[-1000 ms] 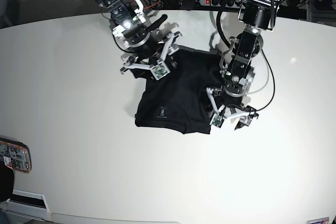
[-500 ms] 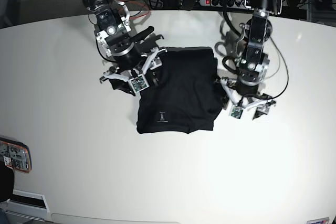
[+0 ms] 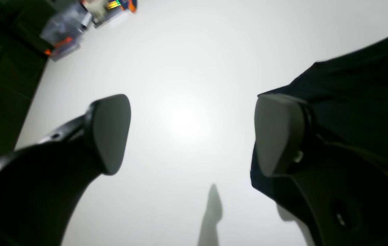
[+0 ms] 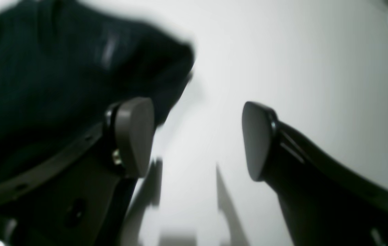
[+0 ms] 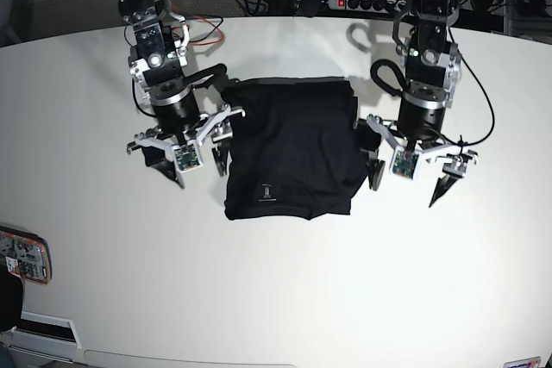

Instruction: Fold the T-shirt properly

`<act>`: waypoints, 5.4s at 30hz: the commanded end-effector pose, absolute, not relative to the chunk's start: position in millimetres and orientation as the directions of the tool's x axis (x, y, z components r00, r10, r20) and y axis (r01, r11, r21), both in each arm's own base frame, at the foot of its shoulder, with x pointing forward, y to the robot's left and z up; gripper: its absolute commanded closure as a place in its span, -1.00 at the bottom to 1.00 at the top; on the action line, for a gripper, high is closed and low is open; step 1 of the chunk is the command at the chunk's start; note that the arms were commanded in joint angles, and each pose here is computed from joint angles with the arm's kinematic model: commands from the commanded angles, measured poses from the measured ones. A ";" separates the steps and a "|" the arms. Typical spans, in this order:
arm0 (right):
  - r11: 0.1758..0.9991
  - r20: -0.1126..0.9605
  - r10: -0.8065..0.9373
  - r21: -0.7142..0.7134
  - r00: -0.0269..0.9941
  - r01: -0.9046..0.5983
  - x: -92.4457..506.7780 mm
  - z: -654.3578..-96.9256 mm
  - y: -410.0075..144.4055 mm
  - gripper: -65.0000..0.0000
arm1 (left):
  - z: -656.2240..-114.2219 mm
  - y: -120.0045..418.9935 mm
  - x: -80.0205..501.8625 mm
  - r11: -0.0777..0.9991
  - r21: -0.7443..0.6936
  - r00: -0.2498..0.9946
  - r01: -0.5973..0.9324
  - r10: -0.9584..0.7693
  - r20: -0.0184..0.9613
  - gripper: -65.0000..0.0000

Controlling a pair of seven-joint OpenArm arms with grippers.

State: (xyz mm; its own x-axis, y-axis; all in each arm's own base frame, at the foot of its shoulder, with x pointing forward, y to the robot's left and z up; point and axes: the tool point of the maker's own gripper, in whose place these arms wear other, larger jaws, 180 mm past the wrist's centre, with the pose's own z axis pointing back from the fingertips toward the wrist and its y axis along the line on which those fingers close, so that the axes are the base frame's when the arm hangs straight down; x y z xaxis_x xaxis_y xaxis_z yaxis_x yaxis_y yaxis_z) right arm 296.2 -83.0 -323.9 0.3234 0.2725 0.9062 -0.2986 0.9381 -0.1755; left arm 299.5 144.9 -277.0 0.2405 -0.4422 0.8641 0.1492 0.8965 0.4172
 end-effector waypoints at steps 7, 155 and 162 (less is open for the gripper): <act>0.963 0.973 0.229 -0.225 0.006 -0.149 304.8 -263.4 -129.4 -0.20 | -253.5 114.3 257.9 0.865 0.432 -0.078 0.254 -0.427 0.901 -0.67; 0.963 -0.024 0.252 -0.088 0.967 -0.253 -126.2 -636.0 -241.1 -0.20 | -645.7 228.7 -119.0 0.635 -0.107 0.592 0.765 -0.759 -0.271 -0.67; 0.961 -0.028 0.260 -0.096 0.965 -0.261 -125.9 -634.8 -247.5 -0.20 | -642.3 245.3 -121.7 0.633 -0.097 0.586 0.768 -0.756 -0.291 -0.67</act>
